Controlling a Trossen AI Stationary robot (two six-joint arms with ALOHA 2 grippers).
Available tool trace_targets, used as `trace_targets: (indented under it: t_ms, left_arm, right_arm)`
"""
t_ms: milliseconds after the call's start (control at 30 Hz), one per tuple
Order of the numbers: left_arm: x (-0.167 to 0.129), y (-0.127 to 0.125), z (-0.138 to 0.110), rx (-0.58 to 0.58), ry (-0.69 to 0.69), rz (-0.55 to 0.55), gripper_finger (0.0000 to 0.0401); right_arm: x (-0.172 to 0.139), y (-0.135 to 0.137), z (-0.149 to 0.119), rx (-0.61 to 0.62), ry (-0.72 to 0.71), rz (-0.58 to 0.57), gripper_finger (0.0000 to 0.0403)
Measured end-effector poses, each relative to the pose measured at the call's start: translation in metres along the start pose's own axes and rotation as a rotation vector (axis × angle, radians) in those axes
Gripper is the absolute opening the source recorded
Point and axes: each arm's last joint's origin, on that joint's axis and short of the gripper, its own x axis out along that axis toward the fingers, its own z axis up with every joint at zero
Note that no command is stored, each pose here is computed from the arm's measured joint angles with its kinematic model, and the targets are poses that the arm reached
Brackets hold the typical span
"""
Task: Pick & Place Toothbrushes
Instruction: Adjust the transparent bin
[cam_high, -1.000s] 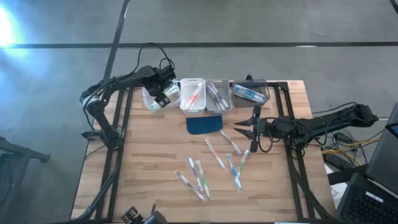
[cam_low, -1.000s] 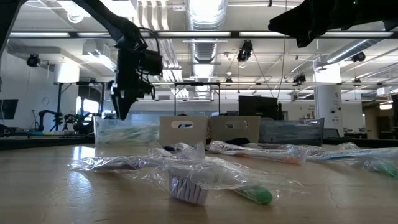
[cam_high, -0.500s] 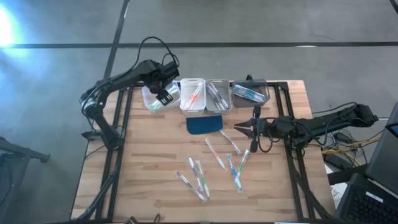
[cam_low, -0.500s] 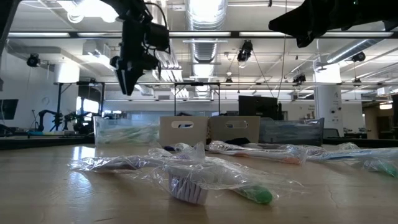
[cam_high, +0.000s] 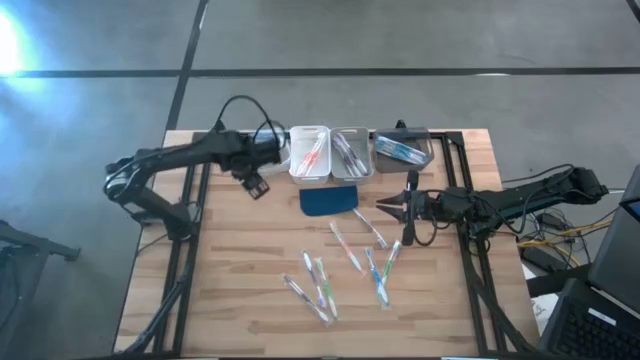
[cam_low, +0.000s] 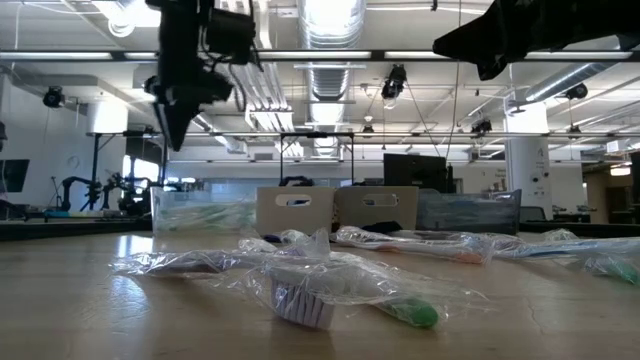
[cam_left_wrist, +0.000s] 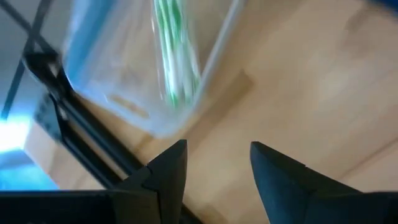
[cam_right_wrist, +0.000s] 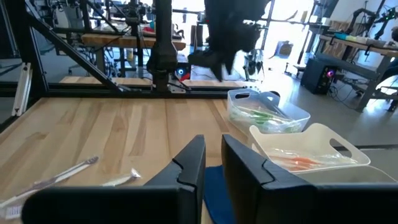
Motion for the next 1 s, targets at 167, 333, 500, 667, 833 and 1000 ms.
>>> trace_targets:
  t_ms: [167,333,500,667,833,1000]
  left_arm:
    - [0.027,-0.006,-0.037,-0.036,0.098,0.035,0.0181]
    - [0.061,-0.01,-0.06,-0.03,0.124,0.046,0.0176]
    - [0.085,-0.017,-0.065,0.116,0.085,0.023,0.0132]
    - [0.091,-0.015,-0.058,0.117,0.019,0.074,0.0063]
    - [0.091,-0.007,-0.049,0.066,-0.042,0.133,0.0008]
    - [0.094,0.0,-0.046,0.021,-0.048,0.139,0.0009]
  right_arm:
    - [0.0,0.0,0.0,-0.001,-0.004,0.0,0.0064]
    - [0.0,0.0,0.001,-0.007,-0.005,0.0,0.0075]
    - [0.0,0.0,0.001,-0.006,-0.009,-0.001,0.0082]
    - [0.0,0.0,0.001,-0.006,-0.01,-0.001,0.0076]
    - [0.0,0.0,0.001,-0.01,-0.01,-0.001,0.0056]
    - [0.0,0.0,0.001,-0.014,-0.01,-0.001,0.0038]
